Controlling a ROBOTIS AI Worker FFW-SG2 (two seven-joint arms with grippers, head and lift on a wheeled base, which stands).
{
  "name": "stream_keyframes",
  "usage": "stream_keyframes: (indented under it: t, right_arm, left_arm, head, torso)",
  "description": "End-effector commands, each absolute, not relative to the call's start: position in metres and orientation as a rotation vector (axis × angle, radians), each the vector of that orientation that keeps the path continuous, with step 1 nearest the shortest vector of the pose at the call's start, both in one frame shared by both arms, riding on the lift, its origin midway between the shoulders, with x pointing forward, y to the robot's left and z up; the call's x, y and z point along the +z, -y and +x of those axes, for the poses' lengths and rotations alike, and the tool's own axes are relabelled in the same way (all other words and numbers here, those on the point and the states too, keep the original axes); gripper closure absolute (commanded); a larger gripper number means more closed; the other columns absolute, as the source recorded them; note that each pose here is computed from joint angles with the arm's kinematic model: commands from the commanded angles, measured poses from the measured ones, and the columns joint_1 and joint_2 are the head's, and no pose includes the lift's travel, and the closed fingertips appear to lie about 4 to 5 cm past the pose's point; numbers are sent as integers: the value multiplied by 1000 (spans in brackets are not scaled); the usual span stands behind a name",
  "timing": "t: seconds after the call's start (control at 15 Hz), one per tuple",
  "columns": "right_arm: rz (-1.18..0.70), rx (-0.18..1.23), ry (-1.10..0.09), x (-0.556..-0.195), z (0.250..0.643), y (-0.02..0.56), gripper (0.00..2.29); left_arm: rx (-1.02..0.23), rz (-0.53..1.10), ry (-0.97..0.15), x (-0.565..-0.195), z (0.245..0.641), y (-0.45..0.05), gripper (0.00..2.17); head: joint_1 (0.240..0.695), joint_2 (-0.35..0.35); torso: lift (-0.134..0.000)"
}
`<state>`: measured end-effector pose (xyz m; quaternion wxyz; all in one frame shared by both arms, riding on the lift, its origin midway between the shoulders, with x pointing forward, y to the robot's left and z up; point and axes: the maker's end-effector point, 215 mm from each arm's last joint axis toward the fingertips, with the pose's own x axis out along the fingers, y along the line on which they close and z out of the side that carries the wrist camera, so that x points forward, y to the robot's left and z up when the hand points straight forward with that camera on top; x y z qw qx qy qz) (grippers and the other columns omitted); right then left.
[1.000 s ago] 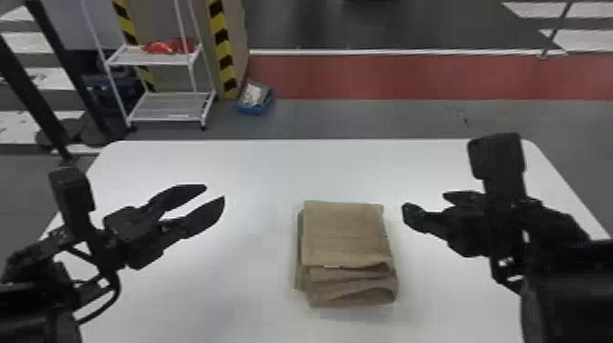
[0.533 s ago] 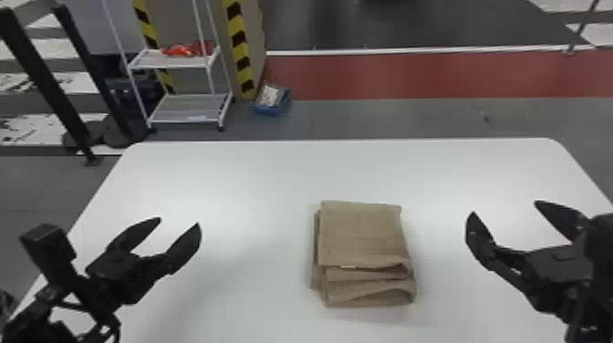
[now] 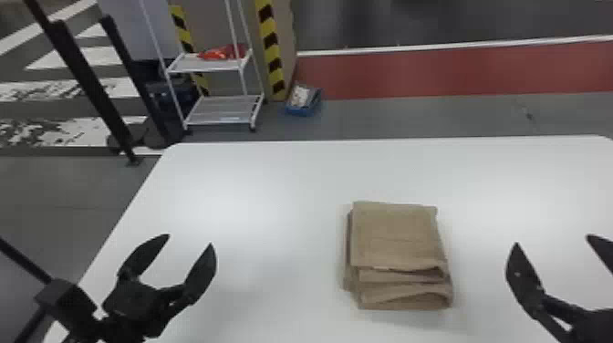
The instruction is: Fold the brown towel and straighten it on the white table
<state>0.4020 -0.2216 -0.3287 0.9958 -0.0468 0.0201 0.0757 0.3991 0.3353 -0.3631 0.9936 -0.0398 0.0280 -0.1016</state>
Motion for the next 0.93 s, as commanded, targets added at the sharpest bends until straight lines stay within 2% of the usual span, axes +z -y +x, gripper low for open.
stream_keyframes:
  t: [0.0,0.87]
  right_arm:
    - [-77,163,-33,-333,399,213,130]
    - [-55,179,-28,-332,398,195,130]
  left_arm:
    - [-213,-51,-79,-372,396,-328,33]
    - [-227,-10,-54,-360,392,-316,33]
  head:
    - [695,162]
    - [695,178]
  torso:
    - [-124]
    - [-124]
